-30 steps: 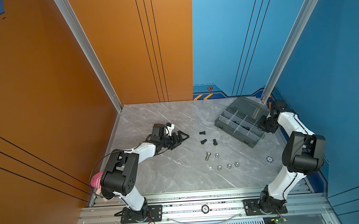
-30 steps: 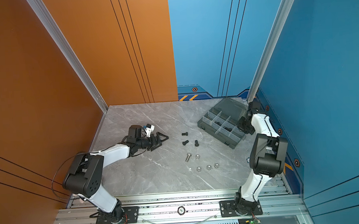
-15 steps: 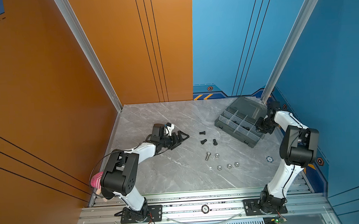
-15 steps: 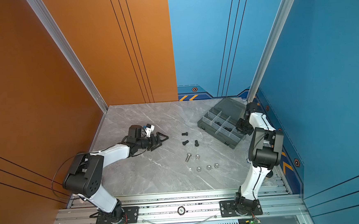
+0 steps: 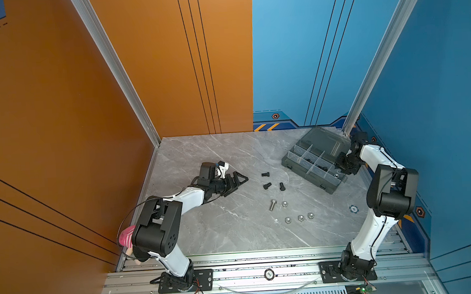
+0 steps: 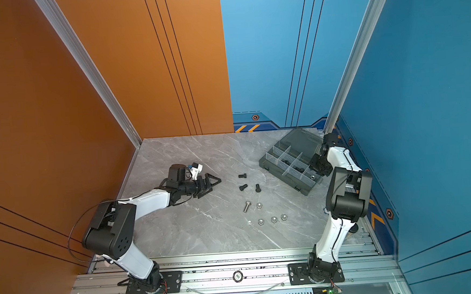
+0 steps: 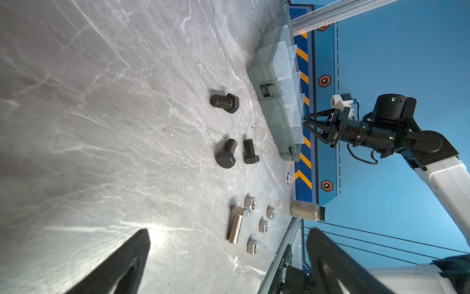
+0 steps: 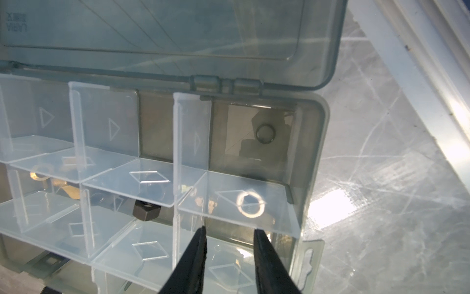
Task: Sort the screws and nuts into containers
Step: 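Lower the silver nut into a box compartment and open the right gripper, then move the right gripper back over another silver hex nut in the pile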
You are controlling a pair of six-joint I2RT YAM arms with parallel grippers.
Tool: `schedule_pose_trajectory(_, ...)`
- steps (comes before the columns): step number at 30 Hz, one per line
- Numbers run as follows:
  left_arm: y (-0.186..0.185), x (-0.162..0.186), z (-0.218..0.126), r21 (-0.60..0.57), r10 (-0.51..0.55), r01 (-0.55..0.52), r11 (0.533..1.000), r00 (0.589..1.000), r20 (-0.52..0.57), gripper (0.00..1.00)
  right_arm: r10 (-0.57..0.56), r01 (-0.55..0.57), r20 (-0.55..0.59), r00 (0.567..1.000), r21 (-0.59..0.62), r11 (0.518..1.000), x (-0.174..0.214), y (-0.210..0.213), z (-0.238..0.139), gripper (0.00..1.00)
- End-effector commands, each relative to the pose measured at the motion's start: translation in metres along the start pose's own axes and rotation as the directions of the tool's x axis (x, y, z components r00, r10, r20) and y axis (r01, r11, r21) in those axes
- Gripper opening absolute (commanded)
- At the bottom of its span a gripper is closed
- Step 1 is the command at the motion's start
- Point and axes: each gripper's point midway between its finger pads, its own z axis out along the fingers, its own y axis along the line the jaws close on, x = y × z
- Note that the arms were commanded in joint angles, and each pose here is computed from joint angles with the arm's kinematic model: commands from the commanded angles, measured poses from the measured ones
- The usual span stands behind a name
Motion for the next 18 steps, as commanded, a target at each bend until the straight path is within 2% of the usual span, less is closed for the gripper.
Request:
schedule_pose_trajectory(1,-0.009,-0.006,0.000,0.019,0.020,-0.020,1.000,1.000,0.010,0.98,-0.039,0.040,0.021,0.999,-0.045,0.998,0.006,0.015,-0.032,0.35)
schedule_pose_trajectory(5,-0.009,-0.006,0.000,0.017,0.020,-0.021,1.000,1.000,0.013,0.98,-0.081,0.083,0.021,0.996,-0.071,0.994,0.028,0.029,-0.050,0.37)
schedule_pose_trajectory(11,-0.010,-0.007,0.000,0.020,0.022,-0.022,1.000,1.000,0.013,0.98,-0.155,0.151,-0.032,0.987,-0.103,0.983,0.089,0.051,-0.061,0.40)
schedule_pose_trajectory(18,-0.008,-0.006,0.000,0.021,0.014,-0.015,1.000,1.000,0.005,0.98,-0.221,0.220,-0.112,0.969,-0.023,0.975,0.169,0.046,-0.054,0.43)
